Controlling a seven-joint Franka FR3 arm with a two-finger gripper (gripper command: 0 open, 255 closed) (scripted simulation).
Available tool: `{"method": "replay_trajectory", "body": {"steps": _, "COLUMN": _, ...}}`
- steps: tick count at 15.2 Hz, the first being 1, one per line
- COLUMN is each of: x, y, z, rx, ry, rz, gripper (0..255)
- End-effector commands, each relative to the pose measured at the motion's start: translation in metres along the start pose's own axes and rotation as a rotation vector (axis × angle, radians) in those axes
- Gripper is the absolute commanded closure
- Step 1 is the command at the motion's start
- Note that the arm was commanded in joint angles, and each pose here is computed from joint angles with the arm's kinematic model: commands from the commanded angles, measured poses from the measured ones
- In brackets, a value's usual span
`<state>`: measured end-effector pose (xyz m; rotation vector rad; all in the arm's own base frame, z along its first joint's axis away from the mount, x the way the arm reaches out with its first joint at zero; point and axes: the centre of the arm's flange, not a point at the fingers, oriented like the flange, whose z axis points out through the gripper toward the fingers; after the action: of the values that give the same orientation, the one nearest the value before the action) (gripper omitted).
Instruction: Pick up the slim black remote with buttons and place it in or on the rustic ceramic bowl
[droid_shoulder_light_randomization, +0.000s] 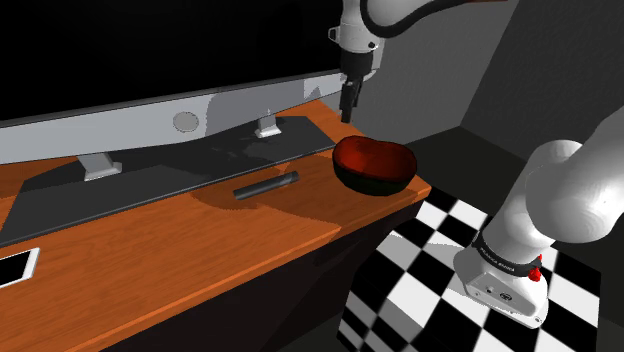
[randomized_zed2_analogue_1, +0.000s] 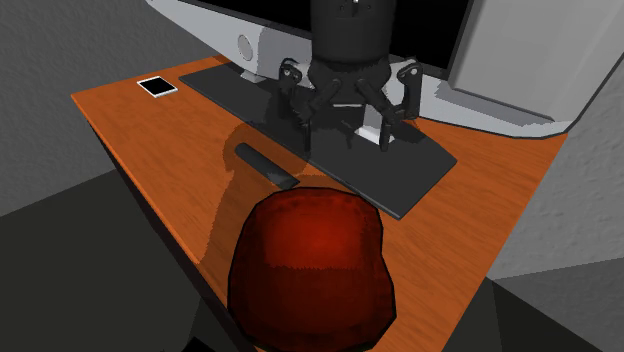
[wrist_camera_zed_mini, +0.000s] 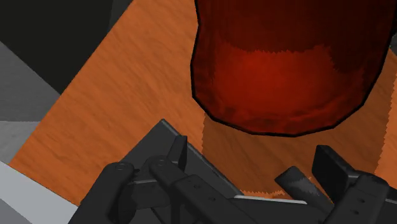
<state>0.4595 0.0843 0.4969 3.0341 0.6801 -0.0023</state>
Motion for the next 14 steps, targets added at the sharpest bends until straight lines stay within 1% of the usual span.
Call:
{"method": "replay_trajectory", "body": {"steps": 1, "x": 0.022, "y": -0.011, "z": 0.013, "rx": -0.004, "ry": 0.007, "rz": -0.07, "gripper": 0}}
{"method": "replay_trajectory", "body": {"steps": 7, "x": 0.08, "y": -0.049, "z": 0.049, "rx": -0.017, "ry": 0.022, "rz": -0.271, "gripper": 0}}
{"method": "replay_trajectory", "body": {"steps": 14, "x": 0.137, "y": -0.106, "z": 0.09, "rx": -0.031, "ry": 0.041, "rz": -0.505, "gripper": 0}}
